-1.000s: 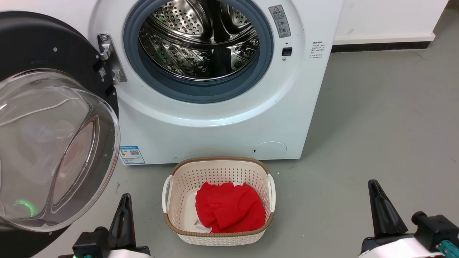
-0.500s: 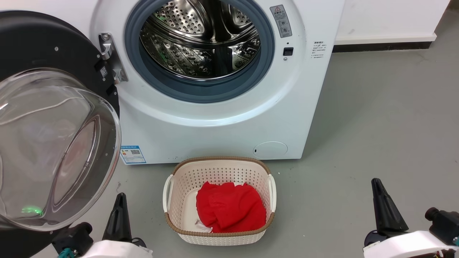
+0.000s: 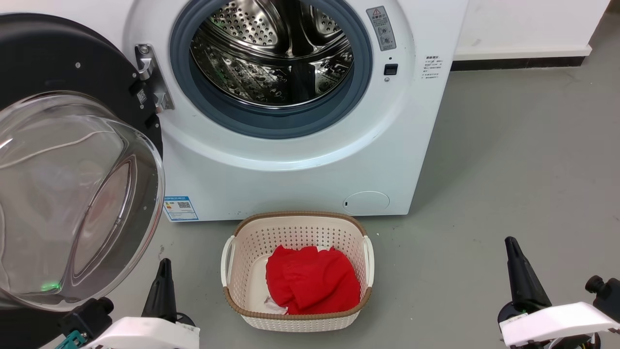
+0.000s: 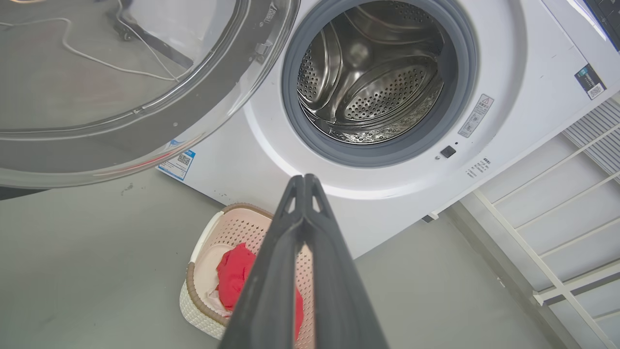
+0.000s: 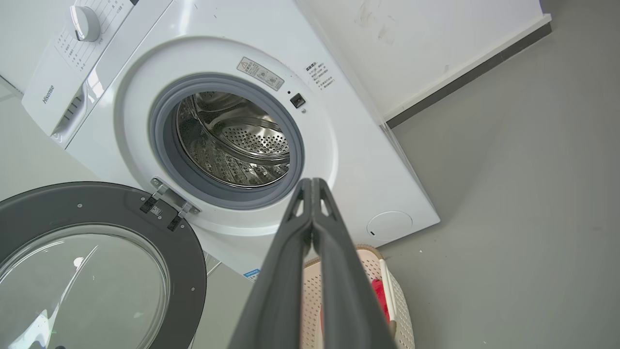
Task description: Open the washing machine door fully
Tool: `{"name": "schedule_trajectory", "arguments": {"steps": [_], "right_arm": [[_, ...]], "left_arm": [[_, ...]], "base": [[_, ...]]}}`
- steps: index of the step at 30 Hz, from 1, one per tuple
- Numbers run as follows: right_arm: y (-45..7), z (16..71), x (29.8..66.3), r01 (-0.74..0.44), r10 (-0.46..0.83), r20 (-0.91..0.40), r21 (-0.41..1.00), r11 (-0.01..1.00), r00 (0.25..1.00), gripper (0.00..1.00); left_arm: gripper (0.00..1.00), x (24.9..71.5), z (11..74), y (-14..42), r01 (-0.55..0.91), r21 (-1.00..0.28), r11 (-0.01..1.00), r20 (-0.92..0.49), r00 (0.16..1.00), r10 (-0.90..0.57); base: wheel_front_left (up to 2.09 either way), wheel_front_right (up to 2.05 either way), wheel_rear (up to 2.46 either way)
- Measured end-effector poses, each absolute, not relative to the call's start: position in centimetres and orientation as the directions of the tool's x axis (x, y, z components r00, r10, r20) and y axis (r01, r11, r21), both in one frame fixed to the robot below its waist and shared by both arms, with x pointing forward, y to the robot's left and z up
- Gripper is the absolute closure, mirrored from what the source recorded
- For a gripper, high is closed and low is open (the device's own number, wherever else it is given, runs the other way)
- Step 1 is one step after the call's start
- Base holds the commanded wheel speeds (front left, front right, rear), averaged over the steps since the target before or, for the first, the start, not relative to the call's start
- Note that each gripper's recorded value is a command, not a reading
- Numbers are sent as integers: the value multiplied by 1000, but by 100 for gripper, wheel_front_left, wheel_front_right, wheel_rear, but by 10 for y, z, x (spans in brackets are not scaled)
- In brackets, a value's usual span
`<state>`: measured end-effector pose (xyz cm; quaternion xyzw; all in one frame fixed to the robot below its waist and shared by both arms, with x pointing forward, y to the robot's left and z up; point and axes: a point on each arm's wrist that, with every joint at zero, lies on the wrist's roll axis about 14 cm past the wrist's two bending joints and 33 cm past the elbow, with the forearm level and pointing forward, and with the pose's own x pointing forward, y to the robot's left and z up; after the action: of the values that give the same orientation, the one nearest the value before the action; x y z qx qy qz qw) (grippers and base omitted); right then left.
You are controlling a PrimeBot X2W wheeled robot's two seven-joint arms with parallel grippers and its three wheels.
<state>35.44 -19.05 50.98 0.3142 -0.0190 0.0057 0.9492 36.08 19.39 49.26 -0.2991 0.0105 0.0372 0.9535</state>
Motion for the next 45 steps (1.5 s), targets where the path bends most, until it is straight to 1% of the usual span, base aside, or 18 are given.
{"name": "schedule_trajectory", "arguments": {"steps": [9,22,45], "right_arm": [[-193,508,360,-11,-9,25,702,712,1000,100],[-196,506,365,3,-14,7,810,587,1000,100],[-198,503,374,16,-13,-12,928,372,1000,100]], "left_arm": [[100,365,491,196,-87,-683,725,-60,996,63],[100,371,491,196,-84,-797,598,-70,996,47],[100,377,493,197,-72,-923,377,-69,997,23]], "base": [[0,0,0],[0,0,0],[0,0,0]]}}
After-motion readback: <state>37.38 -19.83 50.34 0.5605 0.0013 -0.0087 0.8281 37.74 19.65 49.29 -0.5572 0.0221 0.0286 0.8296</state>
